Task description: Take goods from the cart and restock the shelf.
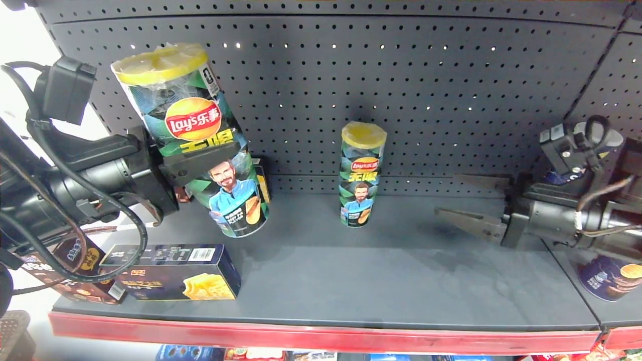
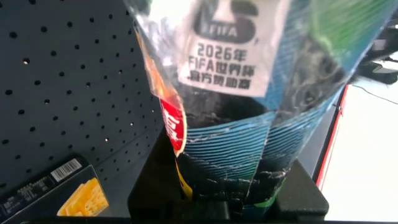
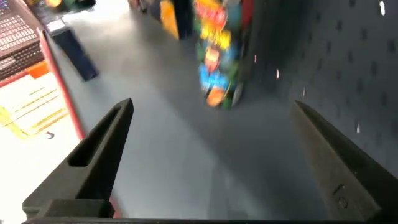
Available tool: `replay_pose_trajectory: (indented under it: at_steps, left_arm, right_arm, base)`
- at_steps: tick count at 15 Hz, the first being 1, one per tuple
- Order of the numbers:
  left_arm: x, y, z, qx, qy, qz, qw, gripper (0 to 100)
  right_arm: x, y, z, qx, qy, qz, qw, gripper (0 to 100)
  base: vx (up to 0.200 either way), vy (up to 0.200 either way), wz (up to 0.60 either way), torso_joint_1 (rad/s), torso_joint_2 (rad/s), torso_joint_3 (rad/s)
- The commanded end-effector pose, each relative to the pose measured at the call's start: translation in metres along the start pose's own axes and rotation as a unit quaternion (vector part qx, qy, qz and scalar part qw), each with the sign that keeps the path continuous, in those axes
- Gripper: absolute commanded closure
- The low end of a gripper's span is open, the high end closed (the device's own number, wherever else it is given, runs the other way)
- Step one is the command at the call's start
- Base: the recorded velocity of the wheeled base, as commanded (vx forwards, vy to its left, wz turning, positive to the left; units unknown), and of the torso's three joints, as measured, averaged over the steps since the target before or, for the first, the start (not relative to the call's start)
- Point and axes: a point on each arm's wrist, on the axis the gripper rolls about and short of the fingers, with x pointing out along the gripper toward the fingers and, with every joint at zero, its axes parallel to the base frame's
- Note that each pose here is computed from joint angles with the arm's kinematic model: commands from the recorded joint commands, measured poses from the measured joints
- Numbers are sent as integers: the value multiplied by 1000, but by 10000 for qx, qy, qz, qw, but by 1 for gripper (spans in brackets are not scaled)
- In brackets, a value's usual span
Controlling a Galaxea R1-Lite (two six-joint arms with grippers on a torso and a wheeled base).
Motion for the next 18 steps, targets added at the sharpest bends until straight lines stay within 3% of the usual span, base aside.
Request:
replay_pose_trajectory:
  at_steps: [1, 6, 11, 18]
  left_arm:
    - [0, 0, -1, -20, 18, 3, 10000, 100]
    - [1, 0, -1, -10, 7, -13, 10000, 100]
    - [1, 0, 0, -99, -20, -23, 9999, 100]
    - [1, 3, -2, -128, -7, 8, 9999, 100]
  right_arm:
    - [43, -29, -14, -32, -18, 189, 9998, 0]
    - [79, -65, -1, -374, -508, 1168, 9912, 0]
    - [99, -70, -11, -360, -521, 1358, 9887, 0]
    - [139, -71, -43, -141, -368, 1631, 9858, 0]
  base:
    - [0, 0, 0, 0, 0, 0]
    - [0, 0, 0, 0, 0, 0]
    - [0, 0, 0, 0, 0, 0]
    - [0, 0, 0, 0, 0, 0]
